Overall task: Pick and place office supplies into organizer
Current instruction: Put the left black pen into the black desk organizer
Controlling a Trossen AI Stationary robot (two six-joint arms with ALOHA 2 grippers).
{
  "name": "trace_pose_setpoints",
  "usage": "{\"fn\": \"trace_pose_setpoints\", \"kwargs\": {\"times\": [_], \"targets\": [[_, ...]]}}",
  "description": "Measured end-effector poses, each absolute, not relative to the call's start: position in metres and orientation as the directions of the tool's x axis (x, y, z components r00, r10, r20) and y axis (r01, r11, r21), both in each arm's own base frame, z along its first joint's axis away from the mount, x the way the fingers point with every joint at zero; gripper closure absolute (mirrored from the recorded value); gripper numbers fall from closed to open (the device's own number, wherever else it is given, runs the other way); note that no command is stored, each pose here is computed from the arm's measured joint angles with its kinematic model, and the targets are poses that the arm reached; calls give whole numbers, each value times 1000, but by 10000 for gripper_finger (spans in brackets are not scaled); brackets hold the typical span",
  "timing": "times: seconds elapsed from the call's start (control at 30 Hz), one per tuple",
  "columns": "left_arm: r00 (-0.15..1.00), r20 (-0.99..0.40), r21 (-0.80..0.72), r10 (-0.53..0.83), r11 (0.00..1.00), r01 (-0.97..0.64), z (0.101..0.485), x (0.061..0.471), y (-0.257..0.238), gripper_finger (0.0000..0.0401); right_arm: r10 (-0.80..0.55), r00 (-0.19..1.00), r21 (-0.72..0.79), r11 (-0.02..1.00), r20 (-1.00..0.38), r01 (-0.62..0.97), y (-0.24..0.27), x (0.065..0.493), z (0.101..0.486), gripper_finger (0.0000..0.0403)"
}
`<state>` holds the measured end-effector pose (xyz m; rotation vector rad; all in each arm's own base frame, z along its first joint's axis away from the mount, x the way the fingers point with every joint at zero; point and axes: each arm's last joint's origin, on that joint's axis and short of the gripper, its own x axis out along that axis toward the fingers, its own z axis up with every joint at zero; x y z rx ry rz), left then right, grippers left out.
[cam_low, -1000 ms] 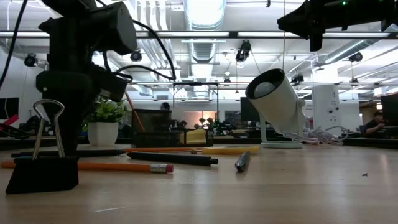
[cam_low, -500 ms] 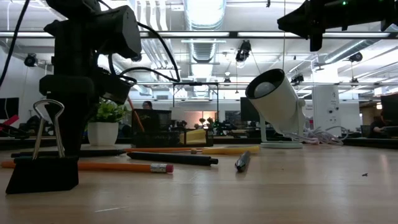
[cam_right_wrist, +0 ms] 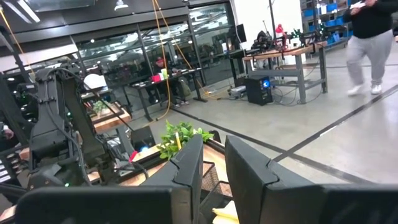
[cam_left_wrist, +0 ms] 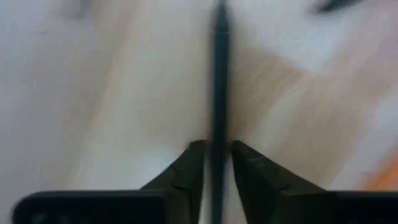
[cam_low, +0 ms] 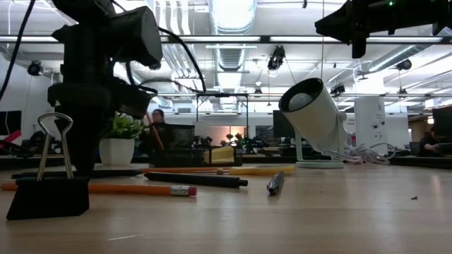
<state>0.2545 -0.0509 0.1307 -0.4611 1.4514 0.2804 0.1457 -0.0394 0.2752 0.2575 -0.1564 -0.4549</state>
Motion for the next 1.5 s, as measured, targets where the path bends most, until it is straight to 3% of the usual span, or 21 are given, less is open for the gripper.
{"fn": "trace_pose_setpoints", "kwargs": {"times": [0.17,1.5], "targets": [[102,-988,-150,-116,879,-453,128,253,-51,389,-453,887,277,867,90,414,-39,146,275,344],[176,-976,-185,-126,906,-381,152,247,-50,389,-453,887,277,867,91,414,-39,146,275,344]]}}
